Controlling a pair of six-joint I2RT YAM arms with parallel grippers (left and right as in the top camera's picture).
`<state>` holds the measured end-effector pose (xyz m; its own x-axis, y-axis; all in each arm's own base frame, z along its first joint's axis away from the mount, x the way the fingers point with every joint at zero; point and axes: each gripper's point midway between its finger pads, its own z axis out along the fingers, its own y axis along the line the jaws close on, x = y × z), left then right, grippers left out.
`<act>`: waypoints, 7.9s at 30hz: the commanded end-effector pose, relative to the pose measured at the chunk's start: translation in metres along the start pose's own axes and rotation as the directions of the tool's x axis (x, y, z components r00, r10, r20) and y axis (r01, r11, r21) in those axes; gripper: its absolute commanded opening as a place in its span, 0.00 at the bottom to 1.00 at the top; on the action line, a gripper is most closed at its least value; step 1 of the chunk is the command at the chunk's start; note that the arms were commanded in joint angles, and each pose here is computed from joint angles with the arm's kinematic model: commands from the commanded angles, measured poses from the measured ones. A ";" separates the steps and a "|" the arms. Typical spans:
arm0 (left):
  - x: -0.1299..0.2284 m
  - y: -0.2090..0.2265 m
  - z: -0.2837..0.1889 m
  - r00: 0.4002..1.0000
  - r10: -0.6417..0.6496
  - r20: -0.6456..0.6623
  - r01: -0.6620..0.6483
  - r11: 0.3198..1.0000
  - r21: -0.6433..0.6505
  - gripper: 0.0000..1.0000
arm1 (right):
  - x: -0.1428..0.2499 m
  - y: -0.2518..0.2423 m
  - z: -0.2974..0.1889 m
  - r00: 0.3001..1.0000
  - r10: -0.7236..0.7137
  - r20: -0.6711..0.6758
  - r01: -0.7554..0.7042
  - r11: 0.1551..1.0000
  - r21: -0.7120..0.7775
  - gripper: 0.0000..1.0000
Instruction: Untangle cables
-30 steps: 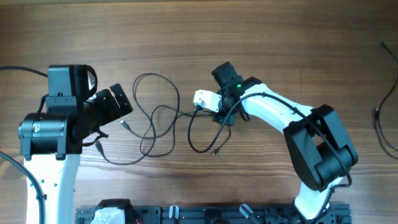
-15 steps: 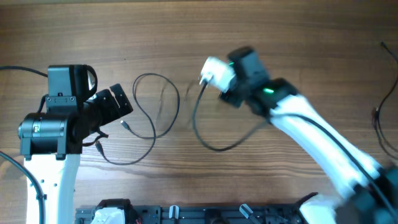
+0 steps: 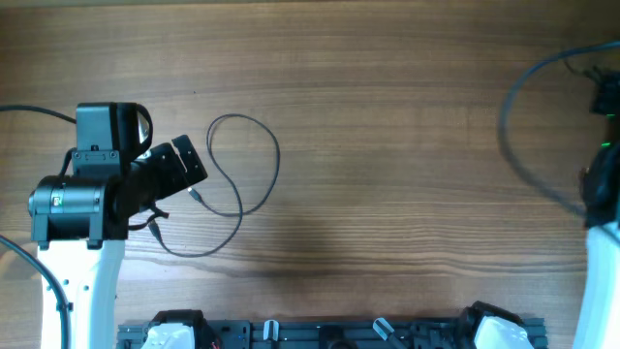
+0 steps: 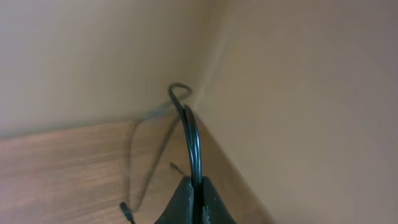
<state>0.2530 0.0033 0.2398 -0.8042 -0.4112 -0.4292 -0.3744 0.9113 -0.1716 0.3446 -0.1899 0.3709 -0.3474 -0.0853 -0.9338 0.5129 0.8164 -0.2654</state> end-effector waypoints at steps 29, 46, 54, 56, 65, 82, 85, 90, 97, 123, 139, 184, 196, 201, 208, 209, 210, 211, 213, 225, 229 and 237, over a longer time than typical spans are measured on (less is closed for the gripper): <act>0.002 0.002 -0.002 1.000 0.013 -0.011 -0.013 1.000 -0.002 1.00 | 0.300 -0.079 0.127 0.116 0.937 -0.329 -0.783 0.290 0.551 1.00; 0.001 0.001 0.001 0.999 0.037 -0.020 -0.037 0.999 -0.006 1.00 | 0.143 0.213 0.046 0.492 0.171 -0.854 -0.870 0.114 -0.479 1.00; -0.006 0.004 0.013 0.999 0.038 -0.032 -0.039 0.998 -0.048 1.00 | 0.234 0.372 -0.084 0.740 -0.551 -0.385 -0.262 0.290 -0.920 1.00; -0.007 0.004 0.015 0.998 0.055 -0.034 -0.057 0.997 -0.047 1.00 | 0.252 0.387 -0.120 0.699 -0.694 -0.175 -0.079 0.167 -0.983 1.00; 0.000 -0.025 0.018 0.974 0.216 -0.068 -0.206 0.970 0.128 0.95 | 0.286 0.433 -0.273 0.535 -0.689 0.488 0.222 -0.443 -0.868 1.00; 0.090 -0.020 0.178 0.874 0.308 -0.376 -0.226 0.942 0.247 0.79 | -0.004 0.251 -0.191 0.901 -0.358 0.245 0.431 0.806 -0.406 1.00; 0.104 -0.017 0.202 0.848 0.367 -0.384 -0.282 0.924 0.259 0.77 | -0.012 0.257 -0.224 0.917 -0.253 0.310 0.394 0.700 -0.595 1.00; 0.144 -0.021 0.241 0.753 0.512 -0.413 -0.396 0.855 0.336 0.77 | 0.016 0.281 -0.260 0.895 -0.283 0.345 0.442 0.459 -0.771 1.00; 0.188 -0.064 0.254 0.631 0.675 -0.383 -0.495 0.731 0.470 0.45 | 0.043 0.288 -0.244 0.839 -0.430 0.334 0.518 0.441 -0.733 1.00; 0.032 -0.123 0.152 0.896 0.398 0.198 -0.436 0.874 0.214 0.89 | 0.054 0.245 -0.210 0.908 -0.403 0.113 0.357 0.606 -0.711 1.00; -0.009 0.031 0.012 0.863 -0.121 0.490 0.135 0.991 0.007 0.78 | 0.275 0.403 -0.204 0.045 0.276 -0.960 -0.569 0.797 0.202 0.98; 0.026 0.017 0.052 0.966 -0.069 0.249 0.068 0.998 0.012 0.76 | 0.360 0.395 -0.205 0.189 -0.015 -0.982 -0.299 0.951 -0.072 0.95; 0.025 0.017 0.052 0.966 -0.069 0.250 0.068 0.998 0.013 0.76 | 0.376 0.355 -0.242 -0.006 -0.080 -0.997 -0.150 0.986 -0.078 0.96; 0.025 0.017 0.052 0.966 -0.069 0.250 0.068 0.998 0.013 0.76 | 0.377 0.346 -0.239 0.007 -0.055 -0.998 -0.110 0.992 -0.055 0.91; 0.025 0.017 0.052 0.966 -0.069 0.250 0.068 0.998 0.013 0.76 | 0.377 0.344 -0.226 0.077 0.019 -0.997 -0.098 0.995 0.011 0.19; 0.025 0.017 0.052 0.966 -0.069 0.250 0.068 0.998 0.013 0.76 | 0.377 0.345 -0.225 0.081 0.019 -0.997 -0.099 0.995 0.011 0.14; 0.025 0.017 0.052 0.966 -0.069 0.250 0.068 0.998 0.013 0.76 | 0.376 0.344 -0.222 0.095 0.020 -0.995 -0.095 0.995 0.011 0.11; 0.025 0.017 0.052 0.966 -0.069 0.250 0.068 0.998 0.012 0.76 | 0.376 0.343 -0.219 0.112 0.022 -0.993 -0.090 0.996 0.012 0.08; 0.025 0.017 0.052 0.966 -0.069 0.250 0.068 0.998 0.013 0.76 | 0.375 0.345 -0.213 0.146 0.023 -0.989 -0.094 0.996 0.009 0.04; 0.024 0.016 0.052 0.964 -0.070 0.256 0.068 0.998 0.016 0.78 | 0.199 0.353 -0.170 0.666 -0.094 -0.740 -0.235 0.915 -0.328 0.04; 0.024 0.016 0.052 0.964 -0.070 0.256 0.068 0.998 0.016 0.79 | 0.080 0.262 -0.145 0.916 0.188 -0.355 -0.263 0.949 -0.175 0.04; 0.025 0.016 0.052 0.965 -0.069 0.252 0.068 0.998 0.013 0.79 | -0.005 0.060 -0.114 0.821 0.554 0.139 -0.569 0.770 0.289 0.04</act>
<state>0.2515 0.0080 0.1802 -0.6382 -0.4434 -0.6293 -0.4137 0.8869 -0.2054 0.3121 -0.0164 0.3579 -0.0474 0.3590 -0.9321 0.7018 0.6760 0.2246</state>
